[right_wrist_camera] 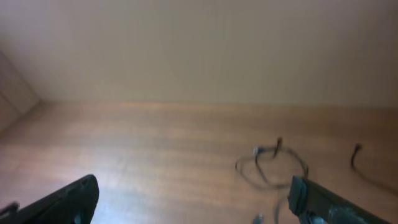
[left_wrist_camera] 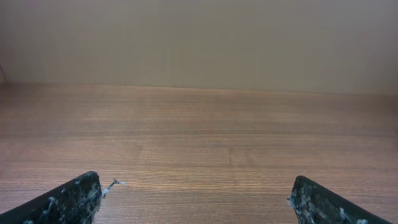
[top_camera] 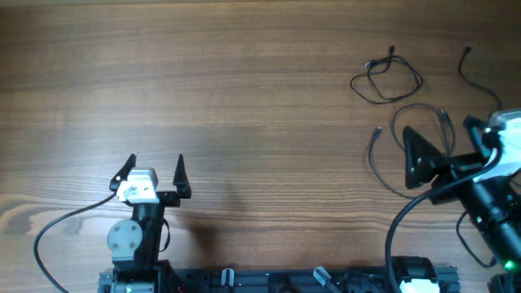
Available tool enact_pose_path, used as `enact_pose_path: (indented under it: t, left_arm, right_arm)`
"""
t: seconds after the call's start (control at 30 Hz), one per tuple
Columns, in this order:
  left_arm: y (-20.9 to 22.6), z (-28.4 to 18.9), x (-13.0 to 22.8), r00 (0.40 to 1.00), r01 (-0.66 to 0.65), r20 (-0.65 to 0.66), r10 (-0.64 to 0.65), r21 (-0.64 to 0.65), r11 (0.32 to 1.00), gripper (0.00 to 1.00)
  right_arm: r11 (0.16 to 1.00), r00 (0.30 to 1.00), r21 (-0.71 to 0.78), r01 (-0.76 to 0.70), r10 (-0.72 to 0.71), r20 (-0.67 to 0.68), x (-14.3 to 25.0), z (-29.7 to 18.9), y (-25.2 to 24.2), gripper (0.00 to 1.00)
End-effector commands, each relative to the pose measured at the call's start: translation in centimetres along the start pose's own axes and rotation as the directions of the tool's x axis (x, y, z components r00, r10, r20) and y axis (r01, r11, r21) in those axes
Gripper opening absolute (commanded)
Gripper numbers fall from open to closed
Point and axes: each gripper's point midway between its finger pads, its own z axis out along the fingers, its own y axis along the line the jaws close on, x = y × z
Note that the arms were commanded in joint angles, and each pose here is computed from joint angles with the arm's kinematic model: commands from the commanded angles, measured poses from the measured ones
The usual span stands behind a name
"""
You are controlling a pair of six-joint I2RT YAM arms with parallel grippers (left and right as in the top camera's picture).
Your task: Untangle cables
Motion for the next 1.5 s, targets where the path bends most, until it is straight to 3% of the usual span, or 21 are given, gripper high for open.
enact_pose_path:
  t: [0.0, 0.07, 0.2, 0.53, 0.7, 0.97, 1.13, 1.33, 1.47]
  left_arm:
    - [-0.2, 0.0, 0.2, 1.0, -0.02, 0.0, 0.02, 0.01, 1.0, 1.0]
    - [-0.2, 0.0, 0.2, 1.0, -0.02, 0.0, 0.02, 0.01, 1.0, 1.0]
    - [-0.2, 0.0, 0.2, 1.0, -0.02, 0.0, 0.02, 0.01, 1.0, 1.0]
    - [-0.2, 0.0, 0.2, 1.0, -0.02, 0.0, 0.02, 0.01, 1.0, 1.0]
    - [-0.2, 0.0, 0.2, 1.0, -0.02, 0.001, 0.02, 0.01, 1.0, 1.0]
    - [-0.2, 0.0, 0.2, 1.0, -0.02, 0.0, 0.02, 0.01, 1.0, 1.0]
    - [-0.2, 0.0, 0.2, 1.0, -0.02, 0.001, 0.02, 0.01, 1.0, 1.0]
    - [-0.2, 0.0, 0.2, 1.0, -0.02, 0.0, 0.02, 0.01, 1.0, 1.0]
    - [-0.2, 0.0, 0.2, 1.0, -0.02, 0.0, 0.02, 0.01, 1.0, 1.0]
  right_arm:
    - [0.998, 0.985, 0.004, -0.056, 0.056, -0.163, 3.9, 0.4, -0.1, 1.0]
    - [0.996, 0.961, 0.017, -0.085, 0.086, -0.263, 6.5, 0.4, -0.3, 1.0]
    - [0.994, 0.937, 0.027, -0.104, 0.107, -0.333, 11.1, -0.2, -0.4, 1.0]
    - [0.981, 0.939, 0.042, -0.19, 0.194, -0.284, 17.9, -0.5, -0.5, 1.0]
    - [0.991, 0.988, -0.004, -0.132, 0.131, -0.08, 17.4, -0.1, -0.6, 1.0]
    - [0.997, 0.989, -0.035, -0.063, 0.068, 0.128, 16.1, 2.5, -1.3, 1.0]
    - [0.997, 0.991, -0.033, -0.07, 0.073, 0.108, 17.6, 4.2, -1.9, 1.0]
    - [0.998, 0.922, -0.055, 0.028, -0.005, 0.388, 12.8, 5.1, -1.9, 1.0]
    - [0.998, 0.924, -0.054, 0.027, -0.004, 0.383, 14.0, 6.2, -2.3, 1.0]
